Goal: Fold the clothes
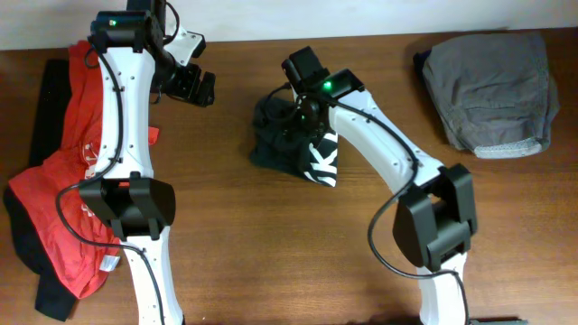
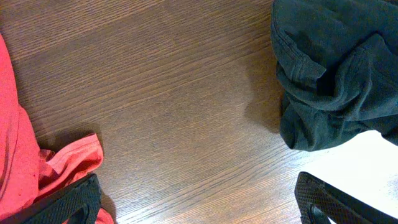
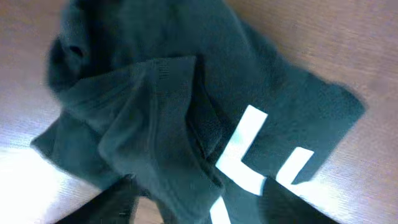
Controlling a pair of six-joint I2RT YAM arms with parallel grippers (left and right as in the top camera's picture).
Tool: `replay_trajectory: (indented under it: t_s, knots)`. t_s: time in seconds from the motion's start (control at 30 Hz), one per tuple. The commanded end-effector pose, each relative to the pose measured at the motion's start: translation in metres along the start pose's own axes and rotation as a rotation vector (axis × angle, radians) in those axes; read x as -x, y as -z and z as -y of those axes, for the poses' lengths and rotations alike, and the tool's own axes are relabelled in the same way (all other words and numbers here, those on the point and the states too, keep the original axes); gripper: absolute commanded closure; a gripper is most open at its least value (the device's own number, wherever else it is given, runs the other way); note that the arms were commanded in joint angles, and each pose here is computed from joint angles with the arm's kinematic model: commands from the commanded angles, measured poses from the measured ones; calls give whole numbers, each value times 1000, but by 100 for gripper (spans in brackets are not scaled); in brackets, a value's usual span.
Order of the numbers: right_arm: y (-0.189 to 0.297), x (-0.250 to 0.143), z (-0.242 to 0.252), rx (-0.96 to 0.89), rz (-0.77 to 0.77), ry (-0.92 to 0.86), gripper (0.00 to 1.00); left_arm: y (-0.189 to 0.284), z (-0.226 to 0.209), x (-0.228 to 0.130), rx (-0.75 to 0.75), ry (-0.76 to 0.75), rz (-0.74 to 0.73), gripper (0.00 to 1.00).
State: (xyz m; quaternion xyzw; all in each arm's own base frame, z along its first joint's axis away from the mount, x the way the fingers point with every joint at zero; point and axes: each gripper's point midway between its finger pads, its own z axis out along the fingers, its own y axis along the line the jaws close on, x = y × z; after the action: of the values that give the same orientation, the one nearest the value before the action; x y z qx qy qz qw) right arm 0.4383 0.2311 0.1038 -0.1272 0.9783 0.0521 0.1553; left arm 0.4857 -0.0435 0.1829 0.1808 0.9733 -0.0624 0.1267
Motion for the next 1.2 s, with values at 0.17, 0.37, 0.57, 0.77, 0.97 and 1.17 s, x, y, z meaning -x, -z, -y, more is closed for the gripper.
replay_trajectory:
  t_s: [0.17,0.37,0.57,0.77,0.97,1.17]
  knots:
    - [-8,-1,-2,4,-14,16,64,16,-6,10,46,-24,64,1]
    - [-8,-5,-8,40,-29,17,96,17,-15,16,87,-24,84,1]
    - [-3,-24,-45,186,-104,40,96,25,-52,20,124,98,151,1]
    - [3,-48,-113,261,-119,186,96,32,-84,13,146,172,177,1]
    - [9,-69,-170,309,-97,306,91,33,-89,11,149,180,178,1]
    - [13,-86,-196,325,-103,366,60,32,-89,11,149,181,176,1]
